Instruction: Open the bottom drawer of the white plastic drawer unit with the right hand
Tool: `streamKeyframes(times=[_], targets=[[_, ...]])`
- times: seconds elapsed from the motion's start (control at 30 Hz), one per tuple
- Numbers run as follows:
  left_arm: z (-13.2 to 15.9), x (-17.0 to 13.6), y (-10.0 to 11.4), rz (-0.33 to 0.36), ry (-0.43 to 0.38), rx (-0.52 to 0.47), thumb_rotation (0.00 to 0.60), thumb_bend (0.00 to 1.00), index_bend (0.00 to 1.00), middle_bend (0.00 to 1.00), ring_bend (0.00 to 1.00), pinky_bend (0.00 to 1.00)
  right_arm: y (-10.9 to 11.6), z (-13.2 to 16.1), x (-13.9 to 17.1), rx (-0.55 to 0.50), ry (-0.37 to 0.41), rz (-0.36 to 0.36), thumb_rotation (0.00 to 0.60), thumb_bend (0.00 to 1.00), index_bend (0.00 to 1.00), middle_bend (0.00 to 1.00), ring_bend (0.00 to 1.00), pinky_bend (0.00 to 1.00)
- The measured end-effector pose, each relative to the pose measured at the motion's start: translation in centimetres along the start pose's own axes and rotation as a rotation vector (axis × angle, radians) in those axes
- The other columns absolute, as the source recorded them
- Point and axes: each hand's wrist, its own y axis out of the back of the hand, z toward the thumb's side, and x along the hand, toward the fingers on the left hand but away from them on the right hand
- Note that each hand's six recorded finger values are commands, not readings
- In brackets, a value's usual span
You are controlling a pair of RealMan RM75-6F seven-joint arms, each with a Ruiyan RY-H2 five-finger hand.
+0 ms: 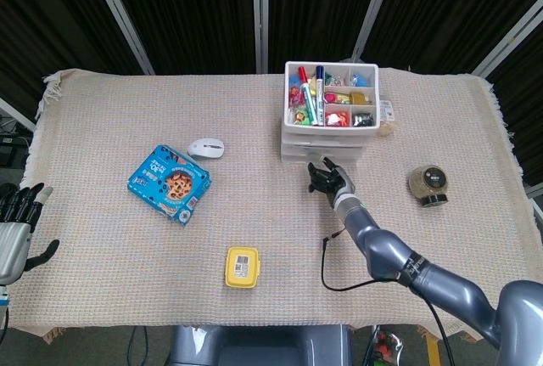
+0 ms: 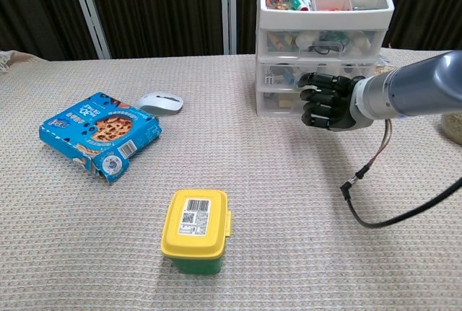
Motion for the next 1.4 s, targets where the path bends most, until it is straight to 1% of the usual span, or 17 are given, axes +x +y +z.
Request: streamKeyframes(times=[0.27, 0.57, 0.7, 0.87, 1.07, 1.17, 1.27, 1.37, 1.4], targets=[[0.0, 0.0, 0.0, 0.002, 0.002, 0.006, 0.6, 0.32, 0.0, 0.0, 0.0, 0.0, 0.4, -0.5, 1.3, 0.006, 0.0, 0.014, 0.6, 0.45, 0.33, 0.85, 0.88, 0.75], [0.1, 0.0, 0.0, 0.004, 0.006, 0.009, 0.6, 0.32, 0.0, 0.0, 0.0, 0.0, 1.2, -1.9, 2.8, -0.002, -0.02, 0.029, 0.6, 0.45, 0.34, 0.85, 0.88, 0.75], [0.1, -0.1, 0.0, 0.005, 0.006, 0.011, 0.6, 0.32, 0.0, 0.0, 0.0, 0.0, 1.2, -2.7, 3.7, 0.003, -0.029, 0.047, 0.6, 0.45, 0.34, 0.85, 0.88, 0.75], [0.1, -0.1, 0.0, 0.007, 0.008, 0.013, 0.6, 0.32, 0.0, 0.0, 0.0, 0.0, 0.7, -3.3, 5.1, 0.027, -0.023, 0.082, 0.6, 0.45, 0.35, 0.85, 0.88, 0.75], [0.1, -0.1, 0.0, 0.008, 0.009, 0.014, 0.6, 0.32, 0.0, 0.0, 0.0, 0.0, 0.6, -4.0, 6.5, 0.046, 0.005, 0.09, 0.6, 0.45, 0.36, 0.85, 0.88, 0.75], [0.1, -0.1, 0.0, 0.008, 0.009, 0.014, 0.6, 0.32, 0.0, 0.0, 0.0, 0.0, 0.9, -4.2, 7.0, 0.051, 0.023, 0.083, 0.6, 0.45, 0.37, 0.85, 0.88, 0.75], [0.1, -0.1, 0.0, 0.008, 0.01, 0.014, 0.6, 0.32, 0.0, 0.0, 0.0, 0.0, 1.1, -4.1, 7.5, 0.072, 0.05, 0.076, 0.6, 0.45, 0.36, 0.85, 0.87, 0.75], [0.1, -0.1, 0.0, 0.008, 0.01, 0.013, 0.6, 0.32, 0.0, 0.0, 0.0, 0.0, 1.3, -3.7, 8.2, 0.127, 0.1, 0.069, 0.6, 0.45, 0.31, 0.84, 0.87, 0.74], [0.1, -0.1, 0.0, 0.008, 0.009, 0.013, 0.6, 0.32, 0.0, 0.0, 0.0, 0.0, 1.3, -3.4, 8.5, 0.158, 0.128, 0.064, 0.6, 0.44, 0.3, 0.83, 0.86, 0.73]])
